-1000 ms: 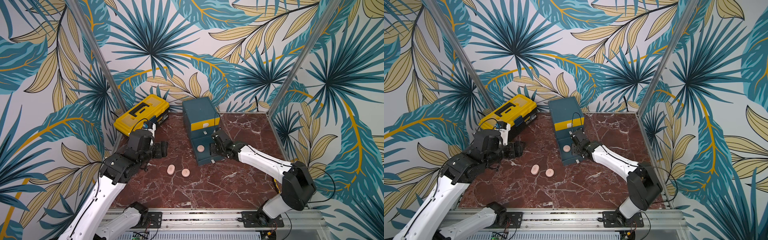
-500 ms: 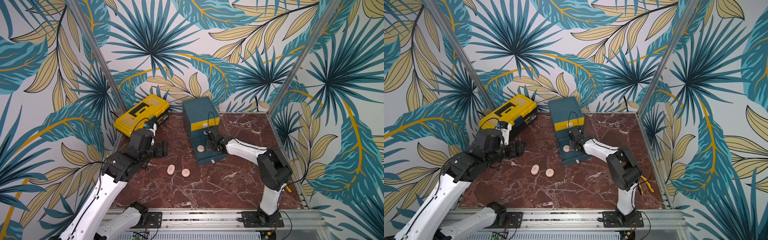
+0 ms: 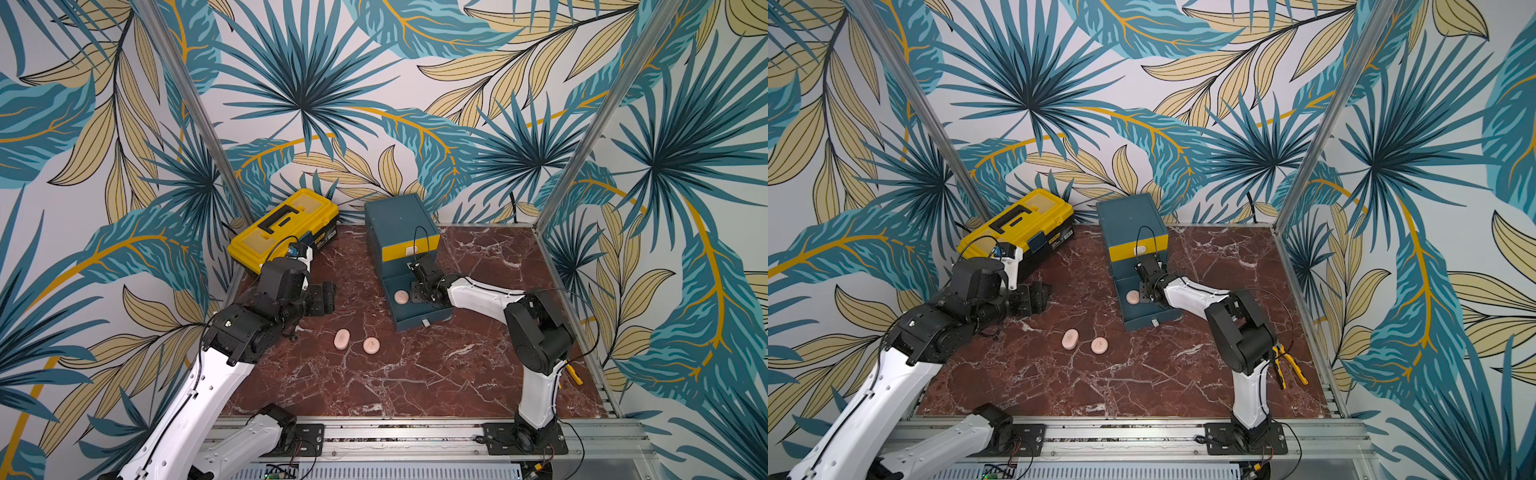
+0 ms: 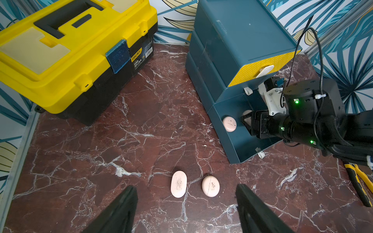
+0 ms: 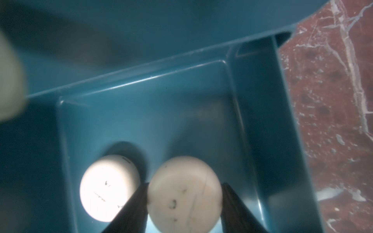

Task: Put the bluetooth earphones in the drawer according to color
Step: Place the bluetooth earphone in the drawer.

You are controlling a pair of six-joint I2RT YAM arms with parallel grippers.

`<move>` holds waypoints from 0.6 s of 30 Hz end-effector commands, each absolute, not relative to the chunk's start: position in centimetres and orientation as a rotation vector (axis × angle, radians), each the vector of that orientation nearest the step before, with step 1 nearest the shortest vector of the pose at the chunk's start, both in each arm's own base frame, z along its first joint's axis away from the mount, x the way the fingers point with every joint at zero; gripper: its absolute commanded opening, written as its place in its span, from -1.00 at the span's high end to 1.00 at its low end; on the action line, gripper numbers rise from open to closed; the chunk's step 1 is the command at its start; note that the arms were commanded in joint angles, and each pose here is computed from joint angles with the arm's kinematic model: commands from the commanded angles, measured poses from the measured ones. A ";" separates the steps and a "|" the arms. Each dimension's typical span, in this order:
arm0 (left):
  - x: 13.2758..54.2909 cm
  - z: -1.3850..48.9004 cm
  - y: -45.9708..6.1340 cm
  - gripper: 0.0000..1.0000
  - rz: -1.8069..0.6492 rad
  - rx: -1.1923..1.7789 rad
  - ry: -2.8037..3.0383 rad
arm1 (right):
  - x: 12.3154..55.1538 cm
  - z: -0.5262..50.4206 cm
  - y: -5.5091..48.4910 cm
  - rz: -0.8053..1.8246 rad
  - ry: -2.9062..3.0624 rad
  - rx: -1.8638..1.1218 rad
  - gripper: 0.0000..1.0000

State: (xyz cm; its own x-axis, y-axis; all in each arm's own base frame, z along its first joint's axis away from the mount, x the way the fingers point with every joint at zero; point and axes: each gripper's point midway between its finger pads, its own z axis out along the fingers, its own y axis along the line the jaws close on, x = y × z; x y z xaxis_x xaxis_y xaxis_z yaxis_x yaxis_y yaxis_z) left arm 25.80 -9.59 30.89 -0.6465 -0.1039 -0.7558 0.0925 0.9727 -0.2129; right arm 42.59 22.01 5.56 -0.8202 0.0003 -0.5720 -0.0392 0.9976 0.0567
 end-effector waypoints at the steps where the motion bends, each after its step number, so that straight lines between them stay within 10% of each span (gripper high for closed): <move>1: 25.6 31.3 -9.1 -0.63 -0.275 -0.011 2.243 | 43.0 5.7 21.8 0.075 2.514 -0.020 -0.24; 18: 23.8 21.2 -10.4 -0.63 -0.292 0.018 2.536 | 37.6 18.7 18.6 0.187 2.308 0.029 -0.32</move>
